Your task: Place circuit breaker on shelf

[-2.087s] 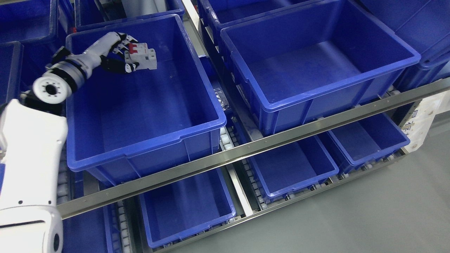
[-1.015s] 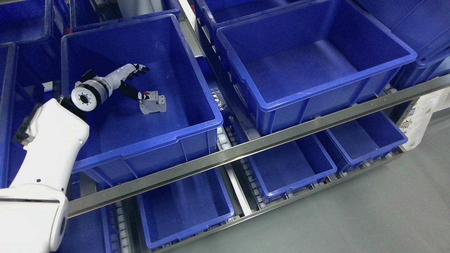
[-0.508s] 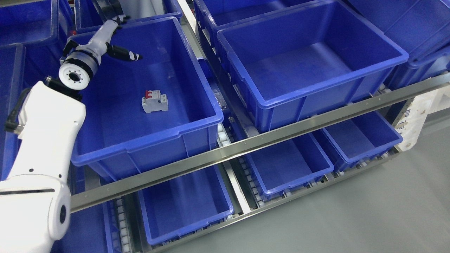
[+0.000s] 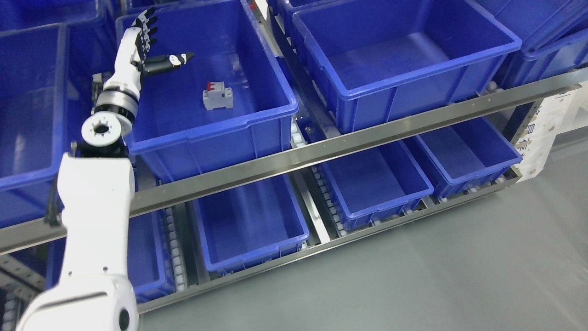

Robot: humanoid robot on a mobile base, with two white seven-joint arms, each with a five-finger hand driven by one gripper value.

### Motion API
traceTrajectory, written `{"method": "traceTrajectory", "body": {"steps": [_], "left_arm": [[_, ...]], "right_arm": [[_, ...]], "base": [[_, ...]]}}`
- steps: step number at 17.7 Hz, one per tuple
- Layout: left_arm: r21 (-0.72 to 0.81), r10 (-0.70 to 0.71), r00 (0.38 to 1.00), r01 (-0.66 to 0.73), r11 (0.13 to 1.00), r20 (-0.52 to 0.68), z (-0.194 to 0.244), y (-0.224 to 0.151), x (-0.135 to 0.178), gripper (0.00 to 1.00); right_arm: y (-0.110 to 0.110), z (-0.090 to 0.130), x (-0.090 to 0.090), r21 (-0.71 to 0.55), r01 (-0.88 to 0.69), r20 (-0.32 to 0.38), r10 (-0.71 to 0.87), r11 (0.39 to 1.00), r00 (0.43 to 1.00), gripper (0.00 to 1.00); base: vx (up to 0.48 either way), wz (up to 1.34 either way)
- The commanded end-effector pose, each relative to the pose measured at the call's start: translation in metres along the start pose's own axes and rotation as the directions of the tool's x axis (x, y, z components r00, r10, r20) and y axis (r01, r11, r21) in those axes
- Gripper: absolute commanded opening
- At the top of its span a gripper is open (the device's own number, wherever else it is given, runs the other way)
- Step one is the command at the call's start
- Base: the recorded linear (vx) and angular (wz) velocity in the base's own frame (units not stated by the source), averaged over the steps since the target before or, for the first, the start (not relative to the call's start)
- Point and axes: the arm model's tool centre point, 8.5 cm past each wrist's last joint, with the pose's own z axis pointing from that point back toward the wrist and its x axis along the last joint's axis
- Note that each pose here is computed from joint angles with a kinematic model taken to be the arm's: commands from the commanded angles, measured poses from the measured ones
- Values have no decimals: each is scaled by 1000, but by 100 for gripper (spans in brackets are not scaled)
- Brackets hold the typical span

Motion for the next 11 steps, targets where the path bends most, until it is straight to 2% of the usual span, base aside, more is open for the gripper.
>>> {"method": "traceTrajectory", "body": {"steps": [1, 3, 6, 11], "left_arm": [[19, 55, 945, -65, 998, 321, 102, -9, 55, 100], [-12, 56, 955, -55, 998, 290, 111, -23, 40, 100], [-21, 55, 954, -51, 998, 296, 112, -27, 39, 100], [-5, 50, 948, -51, 999, 315, 113, -20, 41, 100]], "right_arm": [[-10, -1, -6, -13, -31, -55, 30, 999, 998, 100], [-10, -1, -6, -13, -31, -55, 30, 999, 998, 100], [-10, -1, -6, -13, -31, -55, 30, 999, 998, 100], [-10, -1, -6, -13, -31, -55, 30, 999, 998, 100]], "base": [[-303, 137], [-249, 135], [-179, 17], [-8, -125]]}}
